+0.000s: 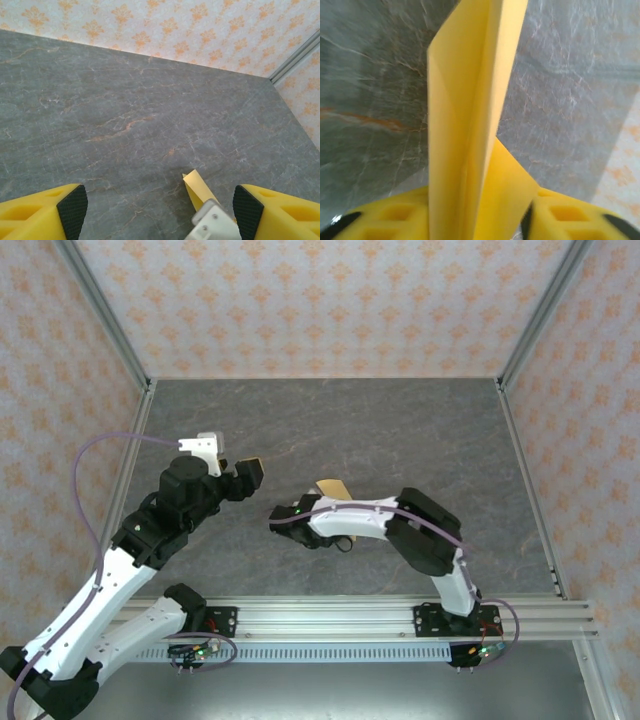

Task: Fold a paper plane with a square sheet of paper (fold left side to right side)
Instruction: Turn over the paper at the center of the table, then pick up the paper from the center of the table.

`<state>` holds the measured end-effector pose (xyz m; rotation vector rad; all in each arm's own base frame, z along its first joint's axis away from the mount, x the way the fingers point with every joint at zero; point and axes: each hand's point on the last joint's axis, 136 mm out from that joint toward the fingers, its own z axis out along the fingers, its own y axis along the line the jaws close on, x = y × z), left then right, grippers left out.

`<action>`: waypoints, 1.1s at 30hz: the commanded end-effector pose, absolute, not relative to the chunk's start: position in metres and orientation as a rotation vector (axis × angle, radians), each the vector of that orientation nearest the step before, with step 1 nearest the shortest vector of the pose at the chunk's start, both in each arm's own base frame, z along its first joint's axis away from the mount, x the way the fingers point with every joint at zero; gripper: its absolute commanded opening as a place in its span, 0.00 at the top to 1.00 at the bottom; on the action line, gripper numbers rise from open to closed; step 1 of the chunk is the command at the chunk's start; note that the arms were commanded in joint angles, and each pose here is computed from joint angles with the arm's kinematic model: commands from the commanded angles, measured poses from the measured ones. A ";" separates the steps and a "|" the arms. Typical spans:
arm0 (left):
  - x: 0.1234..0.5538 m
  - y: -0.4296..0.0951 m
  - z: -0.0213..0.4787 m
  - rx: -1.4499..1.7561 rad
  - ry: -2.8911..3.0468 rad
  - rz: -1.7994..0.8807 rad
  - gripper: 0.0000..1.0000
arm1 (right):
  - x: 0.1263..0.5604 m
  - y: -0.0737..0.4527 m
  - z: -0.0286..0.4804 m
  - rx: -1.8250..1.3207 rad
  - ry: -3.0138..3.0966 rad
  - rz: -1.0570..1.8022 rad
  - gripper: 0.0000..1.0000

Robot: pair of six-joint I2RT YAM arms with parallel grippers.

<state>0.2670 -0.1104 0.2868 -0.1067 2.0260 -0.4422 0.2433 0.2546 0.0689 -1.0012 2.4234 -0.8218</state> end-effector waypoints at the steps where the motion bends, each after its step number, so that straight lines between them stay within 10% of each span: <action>1: 0.272 -0.110 0.275 -0.150 2.048 -0.431 0.19 | 0.232 0.274 0.093 -0.956 2.461 -0.518 0.44; 10: 0.295 -0.140 0.230 -0.245 2.173 -0.643 0.16 | 0.211 0.282 0.151 -0.776 2.447 0.154 0.05; 22: 0.321 -0.239 0.149 -0.148 2.370 -1.087 0.24 | 0.247 0.210 0.175 -0.054 2.360 0.960 0.00; 33: 0.347 -0.270 0.070 -0.214 2.553 -0.991 0.26 | 0.250 0.192 0.153 0.072 2.376 1.025 0.00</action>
